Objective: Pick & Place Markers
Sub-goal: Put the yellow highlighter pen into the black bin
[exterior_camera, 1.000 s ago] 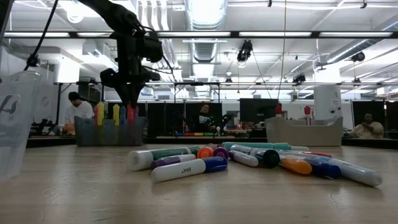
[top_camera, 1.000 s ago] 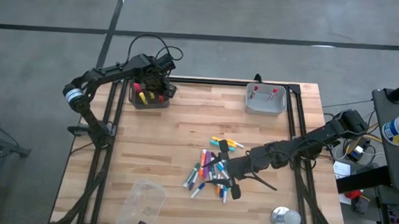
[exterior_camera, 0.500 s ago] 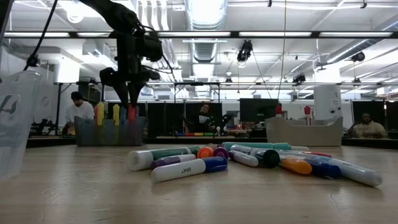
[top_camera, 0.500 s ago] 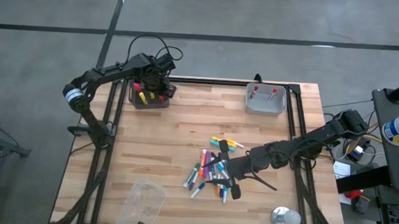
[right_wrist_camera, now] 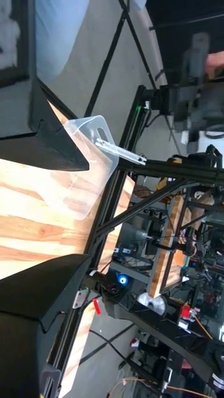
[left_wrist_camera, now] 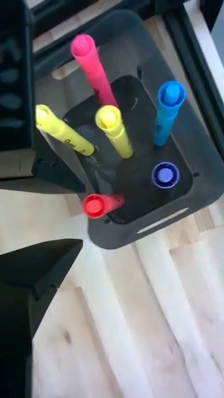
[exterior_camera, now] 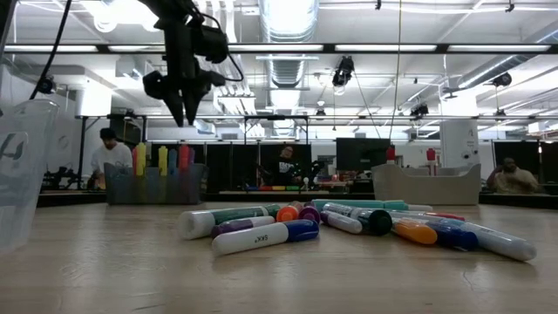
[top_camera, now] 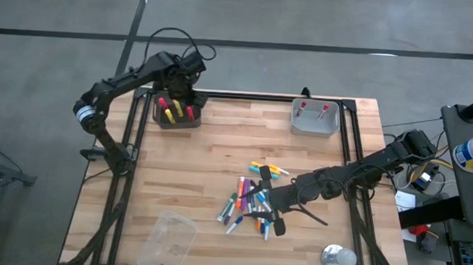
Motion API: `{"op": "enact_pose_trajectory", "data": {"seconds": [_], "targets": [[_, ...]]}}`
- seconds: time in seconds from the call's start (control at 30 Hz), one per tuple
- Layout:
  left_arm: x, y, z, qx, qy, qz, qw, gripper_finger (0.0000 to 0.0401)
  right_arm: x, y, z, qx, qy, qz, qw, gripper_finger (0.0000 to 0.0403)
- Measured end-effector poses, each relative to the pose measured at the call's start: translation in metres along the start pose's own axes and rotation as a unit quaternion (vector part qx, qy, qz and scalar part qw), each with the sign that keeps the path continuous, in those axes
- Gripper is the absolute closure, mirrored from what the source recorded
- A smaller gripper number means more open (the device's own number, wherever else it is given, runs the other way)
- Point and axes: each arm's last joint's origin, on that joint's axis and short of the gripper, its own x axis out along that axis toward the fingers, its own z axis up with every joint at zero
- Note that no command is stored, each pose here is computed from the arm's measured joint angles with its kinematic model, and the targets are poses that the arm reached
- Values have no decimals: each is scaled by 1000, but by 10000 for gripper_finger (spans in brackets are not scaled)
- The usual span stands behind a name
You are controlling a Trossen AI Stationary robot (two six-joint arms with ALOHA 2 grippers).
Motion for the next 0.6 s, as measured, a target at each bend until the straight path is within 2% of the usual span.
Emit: {"op": "enact_pose_trajectory", "data": {"seconds": [0.13, 0.27, 0.47, 0.6], "targets": [[-10, -5, -7, 22, 36, -24, 999, 281, 0, 0, -1, -1, 6, 1, 1000, 177], [-22, -12, -18, 49, 37, -32, 998, 281, 0, 0, -2, -1, 9, 1, 1000, 177], [-49, -25, -43, 101, -51, -62, 992, 281, 0, 0, -3, -2, 14, 2, 1000, 177], [-69, -34, -64, 131, -134, -113, 976, 281, 0, 0, -5, -4, 27, 3, 1000, 177]]}}
